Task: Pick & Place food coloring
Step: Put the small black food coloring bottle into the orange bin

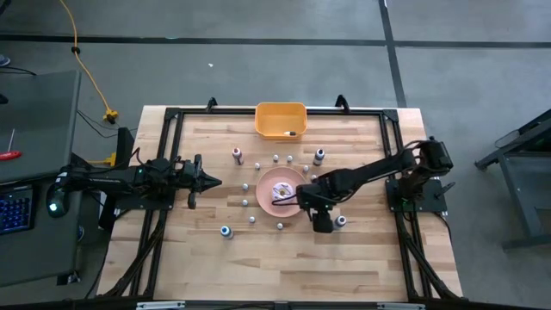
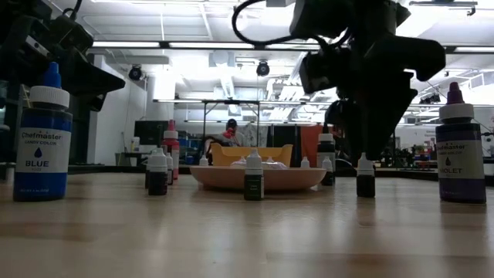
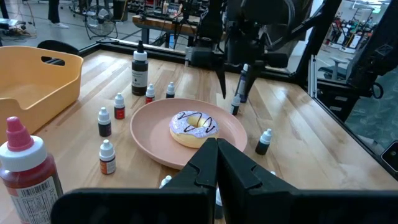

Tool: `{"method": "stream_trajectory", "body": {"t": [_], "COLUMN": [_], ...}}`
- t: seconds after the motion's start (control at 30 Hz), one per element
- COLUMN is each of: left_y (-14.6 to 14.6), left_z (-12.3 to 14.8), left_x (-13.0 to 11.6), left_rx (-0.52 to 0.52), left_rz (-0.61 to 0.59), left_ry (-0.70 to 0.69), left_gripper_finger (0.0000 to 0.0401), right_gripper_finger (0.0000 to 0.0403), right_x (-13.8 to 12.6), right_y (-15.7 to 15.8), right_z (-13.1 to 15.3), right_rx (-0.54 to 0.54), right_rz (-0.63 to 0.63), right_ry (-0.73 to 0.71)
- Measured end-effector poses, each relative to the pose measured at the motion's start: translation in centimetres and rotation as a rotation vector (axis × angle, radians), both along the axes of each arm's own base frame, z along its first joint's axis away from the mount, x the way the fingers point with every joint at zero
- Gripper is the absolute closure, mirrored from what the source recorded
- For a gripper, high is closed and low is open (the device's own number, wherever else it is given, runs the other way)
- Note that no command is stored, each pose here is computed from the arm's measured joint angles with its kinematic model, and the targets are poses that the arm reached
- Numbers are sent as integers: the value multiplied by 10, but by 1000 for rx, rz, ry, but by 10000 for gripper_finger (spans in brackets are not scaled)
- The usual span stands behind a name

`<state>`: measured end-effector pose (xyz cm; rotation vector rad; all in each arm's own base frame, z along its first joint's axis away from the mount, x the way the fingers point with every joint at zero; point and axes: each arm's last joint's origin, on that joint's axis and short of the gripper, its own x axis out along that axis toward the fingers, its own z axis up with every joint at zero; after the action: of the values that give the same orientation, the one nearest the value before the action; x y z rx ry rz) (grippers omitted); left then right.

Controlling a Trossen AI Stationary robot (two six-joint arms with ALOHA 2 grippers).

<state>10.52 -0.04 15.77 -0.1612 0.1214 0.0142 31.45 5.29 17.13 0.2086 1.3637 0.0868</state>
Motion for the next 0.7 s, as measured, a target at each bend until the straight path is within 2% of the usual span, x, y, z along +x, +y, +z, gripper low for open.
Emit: {"method": "stream_trajectory", "body": {"t": [0.4, 0.7], "left_y": [0, 0], "left_z": [0, 0], "left_x": [0, 0], "left_rx": [0, 0], "left_rz": [1, 2], "left_ry": [0, 0], "left_gripper_finger": [400, 400], "right_gripper_finger": [209, 255], "right_x": [3, 3], "right_y": [1, 1], "right_z": [-5, -5], "right_rx": [8, 16], "right_rz": [-20, -52], "right_ry": [0, 8]}}
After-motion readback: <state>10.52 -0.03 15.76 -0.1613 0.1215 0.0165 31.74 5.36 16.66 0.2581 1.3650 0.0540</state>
